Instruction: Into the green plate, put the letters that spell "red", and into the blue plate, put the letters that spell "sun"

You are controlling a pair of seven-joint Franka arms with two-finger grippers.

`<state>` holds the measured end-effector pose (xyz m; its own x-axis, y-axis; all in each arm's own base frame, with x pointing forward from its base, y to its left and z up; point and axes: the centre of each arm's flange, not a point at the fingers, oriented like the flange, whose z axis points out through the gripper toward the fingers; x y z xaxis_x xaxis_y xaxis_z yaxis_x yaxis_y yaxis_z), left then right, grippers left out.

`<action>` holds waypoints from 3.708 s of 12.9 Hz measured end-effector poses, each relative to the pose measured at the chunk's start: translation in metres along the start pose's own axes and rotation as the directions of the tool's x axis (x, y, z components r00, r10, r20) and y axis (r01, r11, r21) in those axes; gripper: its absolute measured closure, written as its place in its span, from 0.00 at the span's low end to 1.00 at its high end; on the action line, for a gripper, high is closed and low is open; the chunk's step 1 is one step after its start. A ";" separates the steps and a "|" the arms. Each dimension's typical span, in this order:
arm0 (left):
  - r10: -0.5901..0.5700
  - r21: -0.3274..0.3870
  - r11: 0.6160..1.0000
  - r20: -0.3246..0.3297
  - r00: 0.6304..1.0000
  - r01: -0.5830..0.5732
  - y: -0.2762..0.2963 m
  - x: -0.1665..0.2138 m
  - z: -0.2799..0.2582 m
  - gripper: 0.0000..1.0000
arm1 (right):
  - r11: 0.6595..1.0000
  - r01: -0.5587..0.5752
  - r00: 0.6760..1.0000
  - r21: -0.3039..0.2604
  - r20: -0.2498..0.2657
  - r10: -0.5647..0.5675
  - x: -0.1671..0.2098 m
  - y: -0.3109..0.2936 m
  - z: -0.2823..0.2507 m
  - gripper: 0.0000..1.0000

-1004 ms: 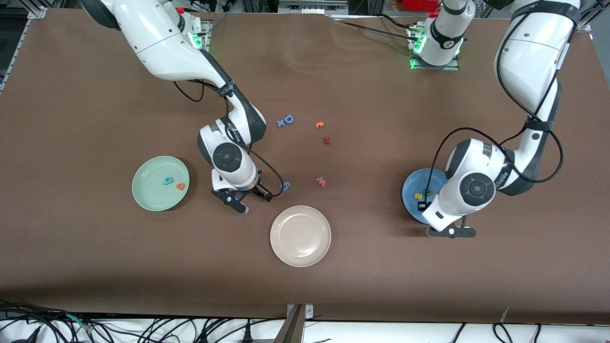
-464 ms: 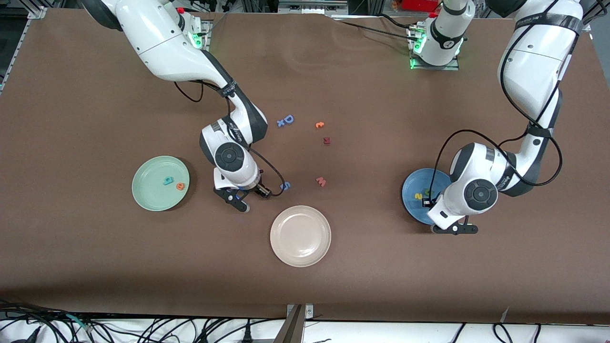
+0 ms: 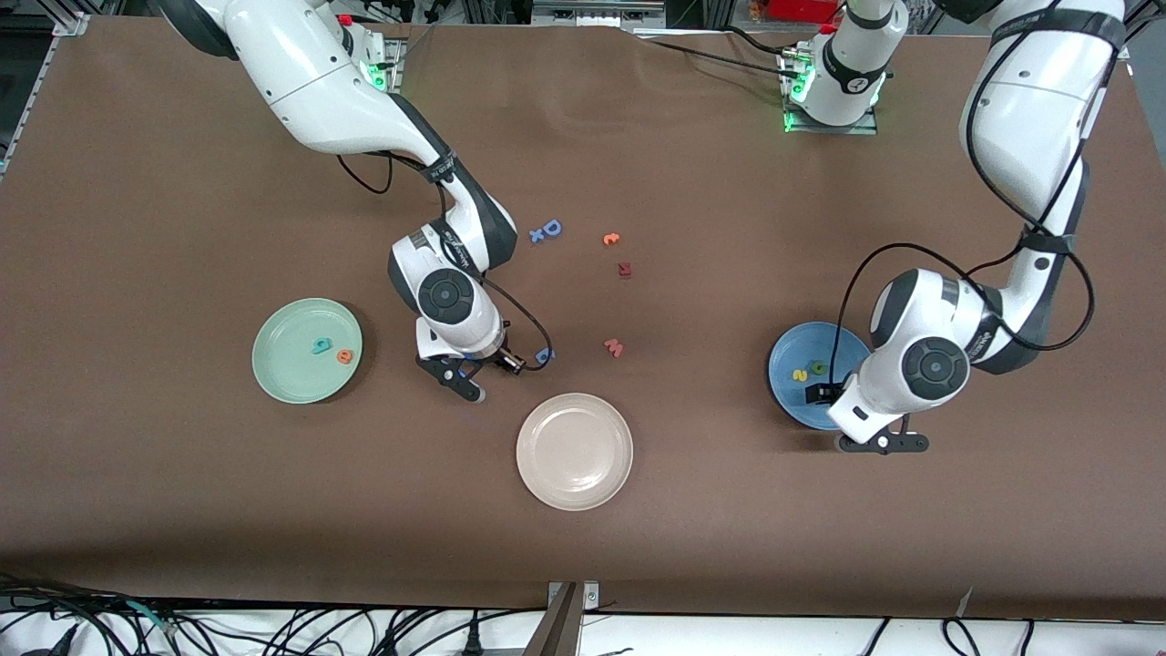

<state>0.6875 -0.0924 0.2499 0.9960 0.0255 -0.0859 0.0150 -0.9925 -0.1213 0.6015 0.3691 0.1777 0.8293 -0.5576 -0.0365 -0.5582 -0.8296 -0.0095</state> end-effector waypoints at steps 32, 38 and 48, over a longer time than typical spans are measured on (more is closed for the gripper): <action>0.167 -0.086 0.982 0.000 0.986 -0.166 -0.079 -0.146 -0.256 0.00 | 0.928 0.356 0.928 -0.112 0.156 -0.338 0.181 0.249 -0.117 0.75; 0.121 -0.081 0.989 -0.044 0.992 -0.124 -0.092 -0.144 -0.273 0.00 | 0.928 0.359 0.929 -0.099 0.126 -0.347 0.179 0.241 -0.121 0.08; 0.054 -0.084 0.995 -0.046 0.997 -0.058 -0.088 -0.146 -0.277 0.00 | 0.948 0.307 0.951 -0.085 -0.001 -0.308 0.121 0.194 -0.222 0.00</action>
<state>0.5657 -0.0423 0.5471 0.9983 -0.0340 -0.0471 -0.0355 -0.9988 -0.0328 0.5989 0.1339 0.3934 0.9609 -0.2751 -0.0312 -0.2728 -0.9599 0.0643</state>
